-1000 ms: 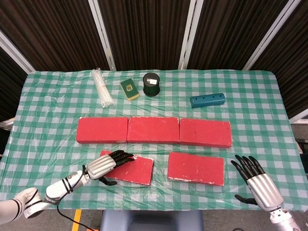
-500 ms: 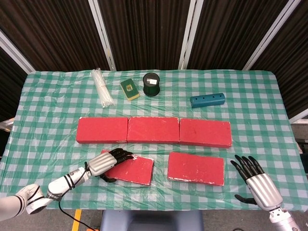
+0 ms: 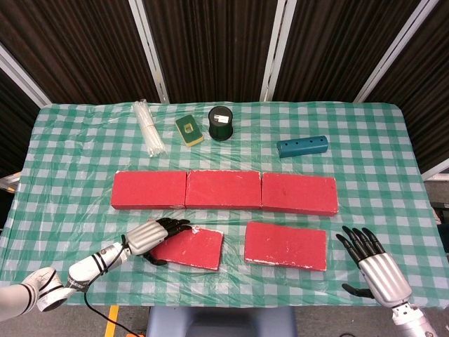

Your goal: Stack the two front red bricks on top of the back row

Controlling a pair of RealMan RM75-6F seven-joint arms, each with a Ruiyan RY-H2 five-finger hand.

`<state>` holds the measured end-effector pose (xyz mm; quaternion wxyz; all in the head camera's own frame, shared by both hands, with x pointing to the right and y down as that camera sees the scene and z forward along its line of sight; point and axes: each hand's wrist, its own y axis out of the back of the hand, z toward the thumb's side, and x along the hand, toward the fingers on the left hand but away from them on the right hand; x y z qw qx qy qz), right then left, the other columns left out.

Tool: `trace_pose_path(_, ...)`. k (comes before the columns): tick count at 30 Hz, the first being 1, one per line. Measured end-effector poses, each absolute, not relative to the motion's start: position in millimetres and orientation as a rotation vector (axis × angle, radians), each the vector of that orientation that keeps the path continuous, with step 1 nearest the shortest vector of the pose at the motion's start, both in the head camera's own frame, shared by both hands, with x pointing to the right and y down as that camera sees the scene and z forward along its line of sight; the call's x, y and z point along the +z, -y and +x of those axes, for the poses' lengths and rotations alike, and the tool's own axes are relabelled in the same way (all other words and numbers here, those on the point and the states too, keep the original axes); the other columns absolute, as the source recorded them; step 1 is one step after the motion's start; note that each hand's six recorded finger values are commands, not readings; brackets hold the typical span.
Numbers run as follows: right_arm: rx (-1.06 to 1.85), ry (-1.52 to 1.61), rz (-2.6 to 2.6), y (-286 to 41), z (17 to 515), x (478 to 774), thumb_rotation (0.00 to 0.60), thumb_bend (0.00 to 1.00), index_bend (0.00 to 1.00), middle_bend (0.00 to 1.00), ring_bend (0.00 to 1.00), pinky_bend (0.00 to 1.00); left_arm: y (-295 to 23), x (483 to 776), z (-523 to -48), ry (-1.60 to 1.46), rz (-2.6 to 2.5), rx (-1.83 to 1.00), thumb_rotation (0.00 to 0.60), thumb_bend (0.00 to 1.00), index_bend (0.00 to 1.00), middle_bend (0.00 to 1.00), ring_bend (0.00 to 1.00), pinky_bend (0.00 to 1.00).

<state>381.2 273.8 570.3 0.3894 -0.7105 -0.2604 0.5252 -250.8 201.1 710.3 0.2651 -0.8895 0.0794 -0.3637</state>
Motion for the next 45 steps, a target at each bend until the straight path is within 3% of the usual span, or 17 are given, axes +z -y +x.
trace_pose_path(6,1.335,0.661,-1.807,-274.1,381.2,570.2,0.600,0.05,0.00,0.00,0.00,0.00,-197.9,703.1,-254.5,-0.239,-2.385,-0.967,0.600,0.25,0.00,0.19,0.40,0.59)
trace_pose_path(16,1.336,0.656,-1.813,-274.2,381.0,571.0,0.600,0.05,0.00,0.00,0.00,0.00,-189.3,676.7,-262.6,-0.299,-2.349,-0.939,0.600,0.26,0.00,0.24,0.45,0.65)
trace_pose_path(25,1.342,0.638,-1.833,-273.2,379.1,575.0,0.600,0.05,0.00,0.00,0.00,0.00,-140.9,645.7,-262.8,-0.463,-2.205,-0.999,0.600,0.26,0.00,0.27,0.47,0.67)
trace_pose_path(34,1.361,0.648,-1.827,-269.6,382.2,576.5,0.600,0.05,0.00,0.00,0.00,0.00,-87.0,655.8,-241.1,-0.569,-2.197,-1.113,0.600,0.26,0.00,0.27,0.47,0.67)
trace_pose_path(45,1.400,0.651,-1.820,-264.2,387.1,582.2,0.600,0.05,0.00,0.00,0.00,0.00,-60.4,687.5,-209.5,-0.576,-2.216,-1.173,0.600,0.26,0.00,0.26,0.47,0.66)
